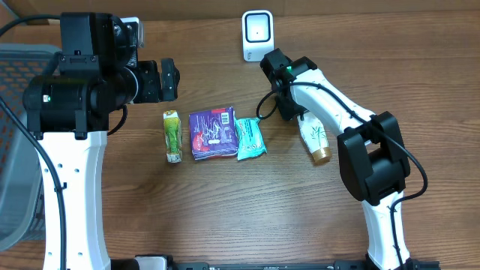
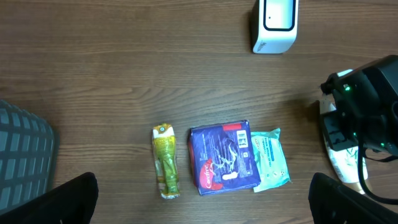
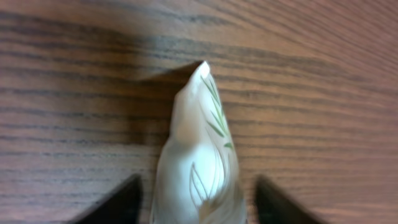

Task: Scan the item barcode
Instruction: 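Carry the Pantene tube rightward and set it down on the table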

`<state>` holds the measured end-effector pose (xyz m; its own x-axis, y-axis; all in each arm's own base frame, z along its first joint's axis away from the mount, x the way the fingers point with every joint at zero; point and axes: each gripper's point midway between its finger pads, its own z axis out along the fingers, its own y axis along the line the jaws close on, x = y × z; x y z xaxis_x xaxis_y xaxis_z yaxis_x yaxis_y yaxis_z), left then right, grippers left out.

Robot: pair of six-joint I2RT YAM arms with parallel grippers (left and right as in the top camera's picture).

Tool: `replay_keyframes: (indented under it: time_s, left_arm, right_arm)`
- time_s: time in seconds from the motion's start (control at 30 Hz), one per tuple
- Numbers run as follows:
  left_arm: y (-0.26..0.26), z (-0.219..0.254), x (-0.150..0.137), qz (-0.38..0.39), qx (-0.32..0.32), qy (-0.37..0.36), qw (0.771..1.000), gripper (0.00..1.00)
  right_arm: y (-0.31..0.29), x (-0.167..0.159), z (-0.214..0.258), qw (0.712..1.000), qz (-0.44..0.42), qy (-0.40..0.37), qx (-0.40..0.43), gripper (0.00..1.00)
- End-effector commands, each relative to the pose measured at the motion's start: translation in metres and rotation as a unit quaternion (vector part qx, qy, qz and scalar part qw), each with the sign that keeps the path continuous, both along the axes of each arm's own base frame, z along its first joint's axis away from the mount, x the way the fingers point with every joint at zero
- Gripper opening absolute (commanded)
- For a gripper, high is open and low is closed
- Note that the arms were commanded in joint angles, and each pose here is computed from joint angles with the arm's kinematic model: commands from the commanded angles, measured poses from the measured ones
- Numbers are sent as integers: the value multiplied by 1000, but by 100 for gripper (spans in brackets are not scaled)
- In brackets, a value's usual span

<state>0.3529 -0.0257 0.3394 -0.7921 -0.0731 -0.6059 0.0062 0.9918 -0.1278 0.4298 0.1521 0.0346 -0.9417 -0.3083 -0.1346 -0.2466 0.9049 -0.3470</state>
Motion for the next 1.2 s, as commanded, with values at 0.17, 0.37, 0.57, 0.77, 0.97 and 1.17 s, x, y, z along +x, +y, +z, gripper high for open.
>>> replay_keyframes:
  time_s: [0.17,0.37,0.57,0.77,0.97,1.17]
  left_arm:
    - [-1,1,2,-4,3,-2,1000,99]
    - [-1,1,2,-4,3,-2,1000,99]
    - [-1,1,2,-4,3,-2,1000,100]
    - [-1,1,2,-4,3,-2,1000,99]
    - [-1,1,2,-4,3,-2,1000,100]
    - [-1,1,2,-5,3,-2,1000,99]
  right_arm:
    - [-14,7,4,1000,-17,-11,-6,4]
    - [29,4,21,988,-12,20,151,4]
    - [45,17,108,921,-13,12,388,4]
    - [12,22,162,839,-17,15,544,4]
    - [-16,19,140,783,-37,32,619,4]
    - [-28,29,79,779,-106,-1,618,4]
